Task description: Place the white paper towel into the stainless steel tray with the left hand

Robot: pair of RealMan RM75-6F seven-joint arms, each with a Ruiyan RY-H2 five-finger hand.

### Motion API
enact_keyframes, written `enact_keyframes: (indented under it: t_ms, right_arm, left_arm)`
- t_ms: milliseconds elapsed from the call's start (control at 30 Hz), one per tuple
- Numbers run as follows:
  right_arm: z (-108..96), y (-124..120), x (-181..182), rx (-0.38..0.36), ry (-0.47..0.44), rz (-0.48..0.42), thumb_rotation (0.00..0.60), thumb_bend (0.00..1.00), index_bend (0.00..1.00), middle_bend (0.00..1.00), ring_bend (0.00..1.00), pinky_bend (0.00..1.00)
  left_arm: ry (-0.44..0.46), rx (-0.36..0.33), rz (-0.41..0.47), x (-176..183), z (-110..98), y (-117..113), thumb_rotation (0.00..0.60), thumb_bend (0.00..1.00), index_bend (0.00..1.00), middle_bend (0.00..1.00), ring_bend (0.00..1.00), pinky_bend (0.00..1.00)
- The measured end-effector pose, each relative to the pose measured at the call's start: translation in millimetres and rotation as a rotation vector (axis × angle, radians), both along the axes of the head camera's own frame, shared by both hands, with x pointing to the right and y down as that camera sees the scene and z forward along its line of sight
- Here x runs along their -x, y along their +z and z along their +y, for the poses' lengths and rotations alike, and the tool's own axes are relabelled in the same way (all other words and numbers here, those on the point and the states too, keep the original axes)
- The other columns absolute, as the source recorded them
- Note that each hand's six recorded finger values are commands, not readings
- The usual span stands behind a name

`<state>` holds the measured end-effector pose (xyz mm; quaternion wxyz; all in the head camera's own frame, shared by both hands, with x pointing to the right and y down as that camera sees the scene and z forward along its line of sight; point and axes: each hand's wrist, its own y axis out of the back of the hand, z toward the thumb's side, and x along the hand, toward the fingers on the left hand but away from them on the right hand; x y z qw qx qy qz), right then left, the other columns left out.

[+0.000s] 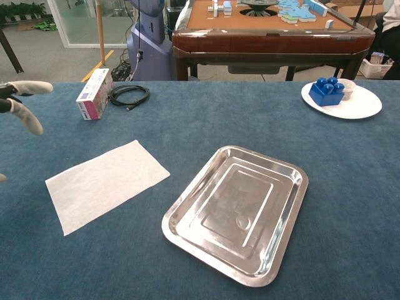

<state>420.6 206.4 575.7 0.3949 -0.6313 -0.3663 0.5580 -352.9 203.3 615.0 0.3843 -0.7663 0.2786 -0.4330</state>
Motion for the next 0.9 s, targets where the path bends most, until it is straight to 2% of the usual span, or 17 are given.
enact_keyframes:
  t_ms: [400, 900]
  right_arm:
    - [3, -9, 3, -0.019, -0.003, -0.009, 0.600, 0.09, 0.45, 0.34, 0.27, 0.43]
    - [3, -19, 3, -0.037, 0.010, -0.012, 0.600, 0.09, 0.45, 0.34, 0.27, 0.43]
  left_arm:
    - [-0.014, 0.014, -0.062, -6, -1, 16, 0.600, 0.13, 0.37, 0.00, 0.00, 0.09]
    - [0.047, 0.018, -0.148, -19, 10, 43, 0.600, 0.13, 0.37, 0.00, 0.00, 0.09]
